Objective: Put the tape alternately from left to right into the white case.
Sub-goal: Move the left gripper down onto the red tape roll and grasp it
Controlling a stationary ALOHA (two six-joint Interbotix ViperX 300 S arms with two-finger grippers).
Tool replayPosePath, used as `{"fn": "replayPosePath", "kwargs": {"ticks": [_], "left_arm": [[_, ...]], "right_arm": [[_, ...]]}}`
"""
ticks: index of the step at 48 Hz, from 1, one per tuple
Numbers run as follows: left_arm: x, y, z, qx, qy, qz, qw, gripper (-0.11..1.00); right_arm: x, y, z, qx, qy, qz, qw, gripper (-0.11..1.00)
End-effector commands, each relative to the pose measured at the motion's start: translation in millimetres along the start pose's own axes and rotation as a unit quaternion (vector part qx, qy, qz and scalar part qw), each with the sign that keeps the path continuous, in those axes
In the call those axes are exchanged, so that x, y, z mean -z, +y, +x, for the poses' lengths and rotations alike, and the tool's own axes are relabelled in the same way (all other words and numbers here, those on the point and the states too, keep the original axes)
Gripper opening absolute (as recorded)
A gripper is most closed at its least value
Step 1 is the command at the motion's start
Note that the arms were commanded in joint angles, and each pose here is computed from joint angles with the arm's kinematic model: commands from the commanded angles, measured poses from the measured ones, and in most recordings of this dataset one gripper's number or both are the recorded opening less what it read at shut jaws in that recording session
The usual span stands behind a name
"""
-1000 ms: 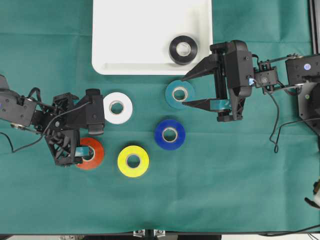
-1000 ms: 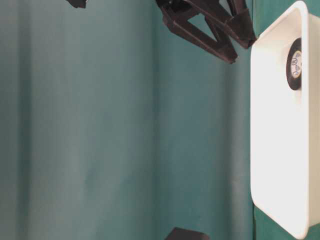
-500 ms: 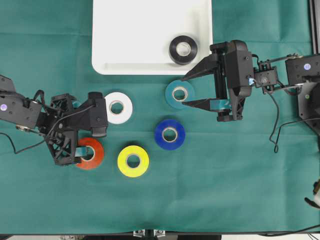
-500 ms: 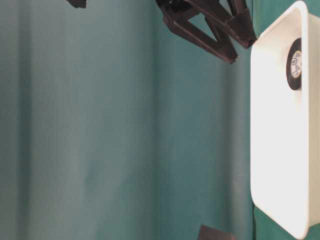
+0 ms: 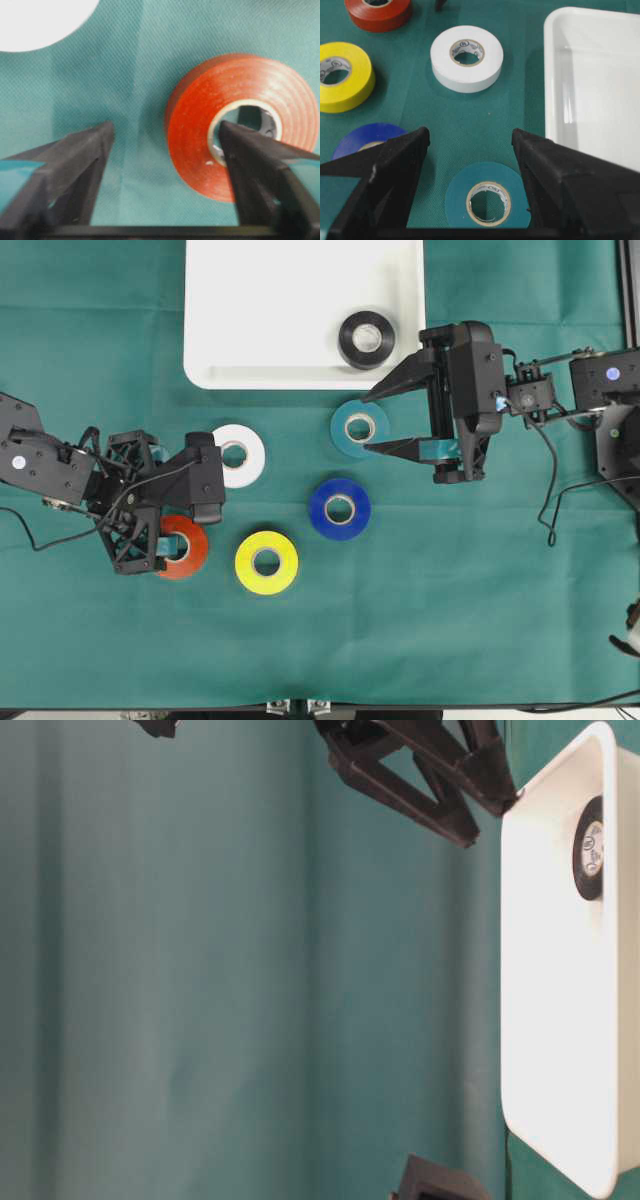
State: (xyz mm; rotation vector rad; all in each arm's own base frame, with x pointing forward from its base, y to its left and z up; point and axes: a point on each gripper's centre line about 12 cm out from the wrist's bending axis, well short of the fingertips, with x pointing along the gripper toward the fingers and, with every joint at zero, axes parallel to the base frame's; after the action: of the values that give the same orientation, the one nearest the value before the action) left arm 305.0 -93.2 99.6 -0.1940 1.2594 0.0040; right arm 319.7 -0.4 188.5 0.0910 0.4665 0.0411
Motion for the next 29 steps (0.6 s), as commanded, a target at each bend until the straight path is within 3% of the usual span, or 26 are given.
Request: {"fn": "replayPosePath", "kwargs": {"ticks": [1, 9, 29], "left_arm": [[-4.5, -7.8, -5.1, 0.004, -0.001, 0.005, 1.0, 0.22], [-6.7, -8.9, -6.4, 0.005, -0.001, 0.005, 1.0, -0.03], [-10.2, -10.6, -15.0, 0.011, -0.014, 0.005, 0.9998, -0.04]], "right_arm": [[-5.4, 1.8, 0.0, -0.004, -0.01, -0.003, 0.9999, 0.74], [-4.3, 1.6, 0.9, -0.004, -0.008, -0.002, 1.0, 0.74], [-3.4, 1.3, 1.3, -0.003, -0.005, -0.002, 1.0, 0.74]]}}
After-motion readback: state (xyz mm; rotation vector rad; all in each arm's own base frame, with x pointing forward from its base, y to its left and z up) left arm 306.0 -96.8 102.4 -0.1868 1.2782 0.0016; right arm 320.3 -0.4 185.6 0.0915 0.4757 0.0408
